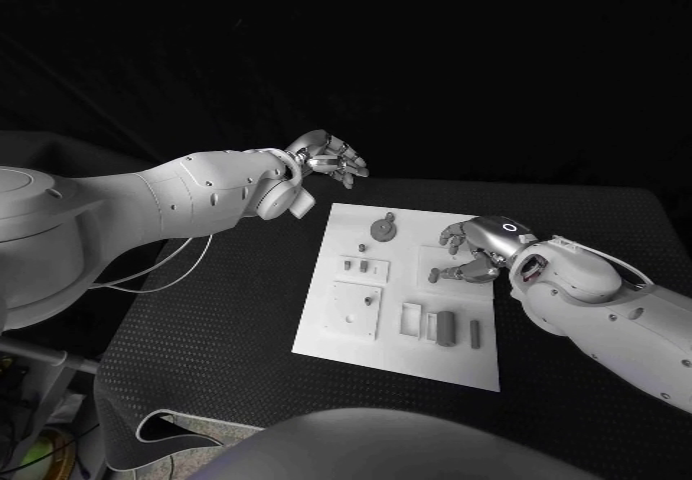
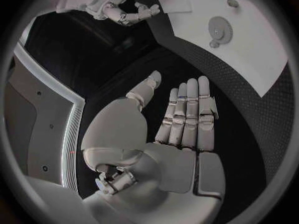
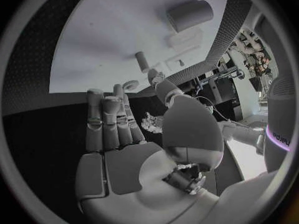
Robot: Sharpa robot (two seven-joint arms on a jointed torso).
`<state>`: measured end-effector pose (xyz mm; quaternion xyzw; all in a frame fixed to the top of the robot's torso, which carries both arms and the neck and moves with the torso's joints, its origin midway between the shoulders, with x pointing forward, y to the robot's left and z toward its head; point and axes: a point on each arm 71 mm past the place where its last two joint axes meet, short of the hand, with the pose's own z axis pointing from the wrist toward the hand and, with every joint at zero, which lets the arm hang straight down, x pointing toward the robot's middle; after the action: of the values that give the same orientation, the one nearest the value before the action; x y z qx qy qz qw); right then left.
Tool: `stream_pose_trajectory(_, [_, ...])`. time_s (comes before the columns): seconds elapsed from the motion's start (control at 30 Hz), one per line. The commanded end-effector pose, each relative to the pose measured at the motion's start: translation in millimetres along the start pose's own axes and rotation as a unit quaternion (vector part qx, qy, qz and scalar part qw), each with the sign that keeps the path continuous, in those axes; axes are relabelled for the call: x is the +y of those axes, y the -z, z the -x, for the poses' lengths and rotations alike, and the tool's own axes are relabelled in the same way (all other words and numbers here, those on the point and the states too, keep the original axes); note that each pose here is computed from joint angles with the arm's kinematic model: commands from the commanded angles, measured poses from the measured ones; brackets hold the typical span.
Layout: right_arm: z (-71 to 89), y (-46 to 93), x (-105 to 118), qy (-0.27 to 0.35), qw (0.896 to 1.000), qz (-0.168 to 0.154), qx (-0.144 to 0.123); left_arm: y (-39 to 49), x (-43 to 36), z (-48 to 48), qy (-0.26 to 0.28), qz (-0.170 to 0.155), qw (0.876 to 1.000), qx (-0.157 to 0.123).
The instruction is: Assemble the parts on the task board
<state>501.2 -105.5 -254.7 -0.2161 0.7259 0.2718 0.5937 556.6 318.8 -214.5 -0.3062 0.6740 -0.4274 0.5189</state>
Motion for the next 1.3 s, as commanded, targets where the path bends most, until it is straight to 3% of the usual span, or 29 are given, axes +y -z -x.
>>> stream_pose_trajectory(0.03, [-8.4, -2.0, 4.4, 0.02, 0.999, 0.008, 0.025, -0.8, -1.8, -2.1, 0.002, -0.008, 1.0, 0.008])
stream_pose_trajectory(0.43, [-32.2, -3.1, 13.1, 0.022, 0.997, 0.016, 0.067, -1.0, -1.8, -2.2, 0.002, -0.007, 1.0, 0.008])
stream_pose_trajectory(1.3, [-35.5, -7.9, 22.9, 0.022, 0.998, 0.031, 0.044, -1.5, -2.1, -3.2, 0.003, -0.007, 1.0, 0.01])
